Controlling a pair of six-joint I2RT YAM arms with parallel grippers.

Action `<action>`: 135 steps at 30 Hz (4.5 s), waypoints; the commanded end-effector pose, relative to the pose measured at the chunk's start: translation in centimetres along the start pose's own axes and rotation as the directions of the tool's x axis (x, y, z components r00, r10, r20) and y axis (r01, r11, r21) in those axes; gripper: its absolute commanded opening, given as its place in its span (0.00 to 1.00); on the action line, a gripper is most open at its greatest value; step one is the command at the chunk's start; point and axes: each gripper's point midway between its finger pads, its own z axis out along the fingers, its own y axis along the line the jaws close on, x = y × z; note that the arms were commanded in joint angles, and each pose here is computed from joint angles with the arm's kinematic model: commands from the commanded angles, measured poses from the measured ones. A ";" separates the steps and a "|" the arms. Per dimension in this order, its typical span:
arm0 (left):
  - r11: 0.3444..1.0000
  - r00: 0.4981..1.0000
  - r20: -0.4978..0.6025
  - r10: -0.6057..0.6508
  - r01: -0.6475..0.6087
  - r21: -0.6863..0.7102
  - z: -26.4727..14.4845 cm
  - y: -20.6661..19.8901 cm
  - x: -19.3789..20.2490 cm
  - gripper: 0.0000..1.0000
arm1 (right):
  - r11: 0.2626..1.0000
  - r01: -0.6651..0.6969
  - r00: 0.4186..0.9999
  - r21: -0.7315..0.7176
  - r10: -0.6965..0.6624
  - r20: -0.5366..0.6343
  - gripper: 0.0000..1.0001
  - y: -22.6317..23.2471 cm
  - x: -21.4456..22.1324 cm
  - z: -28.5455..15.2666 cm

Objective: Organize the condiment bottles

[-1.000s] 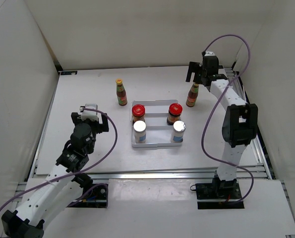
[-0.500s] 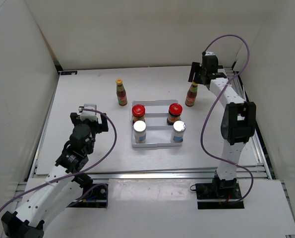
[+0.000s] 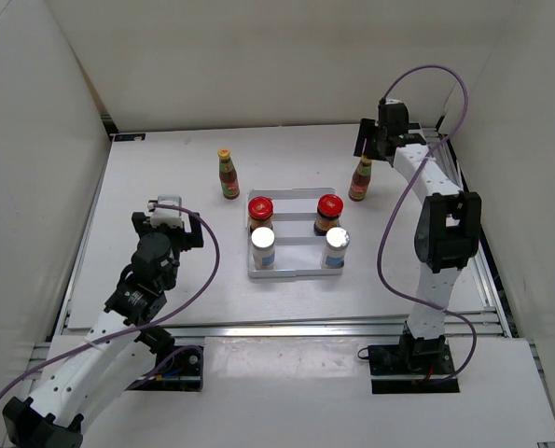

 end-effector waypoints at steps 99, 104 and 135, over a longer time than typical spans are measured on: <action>1.000 1.000 0.003 -0.008 0.008 -0.005 0.2 -0.1 -0.2 1.00 | 1.000 -0.019 0.996 0.012 0.020 -0.088 0.68 0.4 1.3 -6.5; 1.000 1.000 0.003 -0.008 0.008 -0.005 0.2 -0.1 -0.2 1.00 | 1.000 -0.029 0.994 0.006 0.029 -0.109 0.58 0.5 2.1 -6.3; 1.000 1.000 0.003 -0.008 0.008 -0.005 0.2 -0.1 -0.2 1.00 | 0.976 -0.001 0.996 -0.217 0.021 0.088 0.00 6.7 -6.7 -13.6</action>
